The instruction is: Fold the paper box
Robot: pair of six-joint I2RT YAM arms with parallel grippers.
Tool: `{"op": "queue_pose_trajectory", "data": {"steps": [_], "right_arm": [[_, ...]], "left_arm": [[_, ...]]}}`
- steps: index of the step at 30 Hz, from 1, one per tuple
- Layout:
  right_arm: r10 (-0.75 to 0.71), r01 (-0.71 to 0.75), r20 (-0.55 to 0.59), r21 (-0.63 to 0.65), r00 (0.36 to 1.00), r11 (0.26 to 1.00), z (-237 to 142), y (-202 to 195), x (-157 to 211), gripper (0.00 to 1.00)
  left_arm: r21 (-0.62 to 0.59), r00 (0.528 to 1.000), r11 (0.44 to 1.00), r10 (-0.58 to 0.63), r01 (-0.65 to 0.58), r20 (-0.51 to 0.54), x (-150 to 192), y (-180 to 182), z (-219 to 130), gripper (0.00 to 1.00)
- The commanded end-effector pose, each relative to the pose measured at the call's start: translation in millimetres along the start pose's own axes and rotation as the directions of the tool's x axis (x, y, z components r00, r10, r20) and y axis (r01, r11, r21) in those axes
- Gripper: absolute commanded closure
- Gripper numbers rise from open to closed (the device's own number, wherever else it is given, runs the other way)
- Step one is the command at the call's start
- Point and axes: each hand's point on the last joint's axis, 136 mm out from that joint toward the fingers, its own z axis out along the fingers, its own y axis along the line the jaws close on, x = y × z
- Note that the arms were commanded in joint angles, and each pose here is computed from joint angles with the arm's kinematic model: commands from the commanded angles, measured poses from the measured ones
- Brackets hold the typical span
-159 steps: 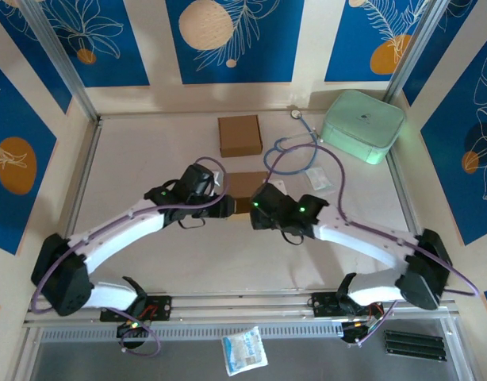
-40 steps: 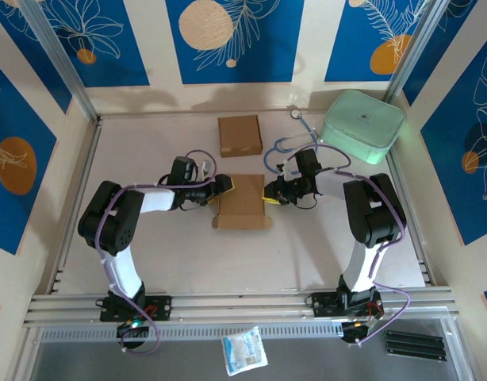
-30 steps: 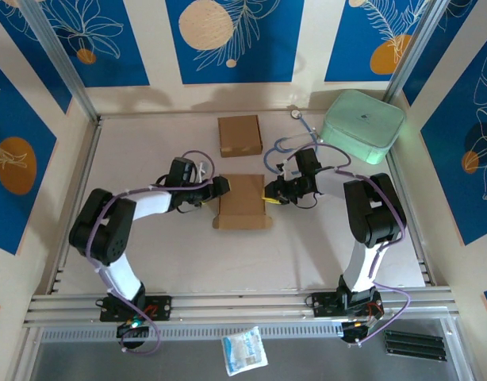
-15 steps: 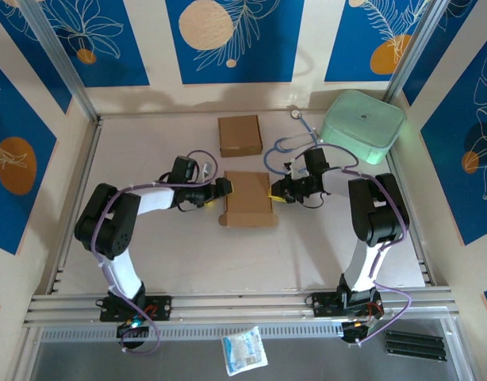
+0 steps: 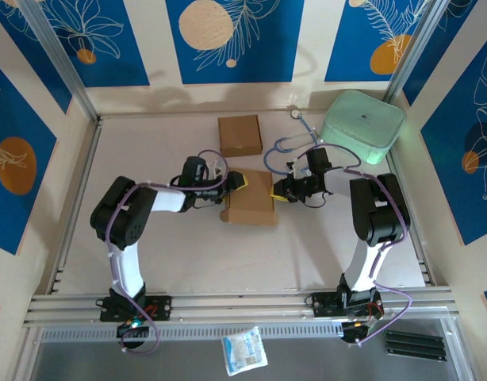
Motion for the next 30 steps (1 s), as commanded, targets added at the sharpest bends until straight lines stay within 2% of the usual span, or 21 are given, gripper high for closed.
{"op": "queue_pose_trajectory", "data": {"steps": [1, 5, 9, 12, 15, 17, 20, 21, 22, 23, 25, 26, 28, 30], "right_arm": [[0.036, -0.034, -0.026, 0.05, 0.999, 0.998, 1.4, -14.0, 9.5, 0.8], [0.024, -0.024, -0.015, 0.05, 1.0, 0.998, -1.8, -7.6, 9.5, 0.78], [-0.006, 0.006, 0.006, 0.046, 1.0, 0.999, -9.6, 9.5, 8.8, 0.69], [-0.038, 0.035, 0.059, 0.055, 0.998, 0.998, -26.3, 29.1, 6.4, 0.54], [-0.098, 0.078, 0.163, 0.126, 0.982, 0.989, -55.5, 47.6, 1.3, 0.42], [-0.166, 0.125, 0.246, 0.173, 0.955, 0.977, -79.5, 63.5, -1.6, 0.34], [-0.33, 0.253, 0.352, 0.247, 0.876, 0.935, -113.2, 96.4, 0.3, 0.23], [-0.411, 0.32, 0.372, 0.283, 0.832, 0.904, -122.4, 110.2, 3.2, 0.18], [-0.502, 0.401, 0.376, 0.317, 0.779, 0.86, -127.2, 126.4, 9.8, 0.06], [-0.593, 0.493, 0.36, 0.335, 0.721, 0.803, -128.5, 141.5, 18.6, 0.01], [-0.77, 0.697, 0.304, 0.33, 0.56, 0.637, -123.0, 174.8, 46.7, 0.01], [-0.831, 0.751, 0.282, 0.358, 0.48, 0.555, -121.6, 183.2, 54.6, 0.01], [-0.944, 0.853, 0.201, 0.411, 0.26, 0.322, -108.7, 198.8, 76.1, 0.01], [-0.995, 0.897, 0.098, 0.44, 0.008, 0.051, -92.1, 203.8, 93.9, 0.01]], "left_arm": [[0.09, 1.0, 0.996, 0.002, -0.002, 0.003, -0.6, -23.8, 5.4, 0.15], [0.095, 1.0, 0.995, 0.014, -0.016, 0.021, -5.6, -35.9, 2.7, 0.29], [0.085, 0.999, 0.996, 0.028, -0.031, 0.035, -10.0, -46.4, -1.9, 0.36], [0.051, 0.999, 0.998, 0.03, -0.032, 0.039, -11.6, -49.5, -7.2, 0.39], [0.016, 0.998, 0.999, 0.042, -0.043, 0.051, -13.5, -54.6, -15.1, 0.39], [-0.004, 0.997, 0.999, 0.041, -0.041, 0.06, -14.7, -59.5, -21.4, 0.39], [-0.035, 0.996, 0.999, 0.026, -0.024, 0.083, -17.0, -68.6, -33.4, 0.39], [-0.04, 0.996, 0.999, 0.022, -0.019, 0.092, -17.5, -72.4, -37.7, 0.39], [-0.043, 0.994, 0.999, 0.02, -0.015, 0.104, -18.8, -77.3, -42.6, 0.39], [-0.045, 0.994, 0.999, 0.018, -0.013, 0.111, -19.1, -81.3, -45.8, 0.39], [-0.054, 0.993, 0.998, 0.02, -0.013, 0.119, -20.3, -91.0, -53.6, 0.39], [-0.064, 0.993, 0.998, 0.023, -0.015, 0.12, -20.5, -94.1, -56.1, 0.38], [-0.067, 0.991, 0.997, 0.037, -0.029, 0.13, -22.0, -106.3, -62.1, 0.38], [-0.069, 0.989, 0.997, 0.042, -0.033, 0.139, -24.1, -115.7, -66.3, 0.39]]}}
